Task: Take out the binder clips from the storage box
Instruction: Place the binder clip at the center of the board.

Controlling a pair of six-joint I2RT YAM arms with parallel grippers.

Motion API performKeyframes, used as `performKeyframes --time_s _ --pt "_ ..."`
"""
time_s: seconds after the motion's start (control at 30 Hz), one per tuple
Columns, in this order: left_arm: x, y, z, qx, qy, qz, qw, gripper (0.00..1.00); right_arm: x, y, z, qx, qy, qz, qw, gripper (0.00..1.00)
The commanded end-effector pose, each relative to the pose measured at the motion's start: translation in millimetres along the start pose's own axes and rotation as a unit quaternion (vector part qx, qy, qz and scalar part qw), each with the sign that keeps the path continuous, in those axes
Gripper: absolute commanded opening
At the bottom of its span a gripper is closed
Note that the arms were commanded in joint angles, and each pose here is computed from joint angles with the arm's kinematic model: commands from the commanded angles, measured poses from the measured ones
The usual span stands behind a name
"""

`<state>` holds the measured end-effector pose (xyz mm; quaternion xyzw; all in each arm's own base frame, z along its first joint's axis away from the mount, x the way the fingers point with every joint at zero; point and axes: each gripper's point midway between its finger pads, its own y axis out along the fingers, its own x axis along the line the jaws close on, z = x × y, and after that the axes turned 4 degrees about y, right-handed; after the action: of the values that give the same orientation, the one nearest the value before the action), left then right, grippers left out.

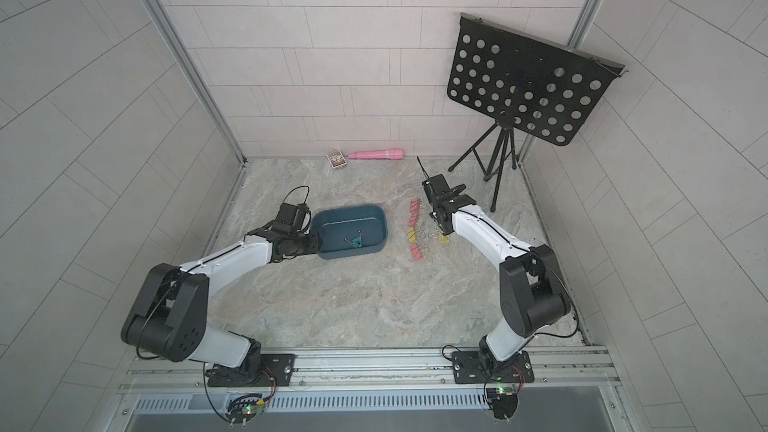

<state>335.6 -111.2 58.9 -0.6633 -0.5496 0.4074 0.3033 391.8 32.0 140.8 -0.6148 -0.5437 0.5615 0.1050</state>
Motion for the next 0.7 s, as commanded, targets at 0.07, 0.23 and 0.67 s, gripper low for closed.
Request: performKeyframes --time_s 0.07,0.23,0.67 --pt "2.9 1.7 3.8 0.005 -0.001 -0.001 1.000 0.41 -1.1 13.9 18.8 0.032 -0.013 0.017 0.999 0.00" --pt "1.9 2.2 4.4 0.007 -0.001 0.001 1.000 0.41 1.3 21.4 23.9 0.040 -0.022 0.023 0.999 0.00" --pt "1.0 2.0 4.4 0.006 0.000 0.004 1.000 0.41 13.5 48.9 38.0 0.079 -0.049 0.033 0.995 0.00"
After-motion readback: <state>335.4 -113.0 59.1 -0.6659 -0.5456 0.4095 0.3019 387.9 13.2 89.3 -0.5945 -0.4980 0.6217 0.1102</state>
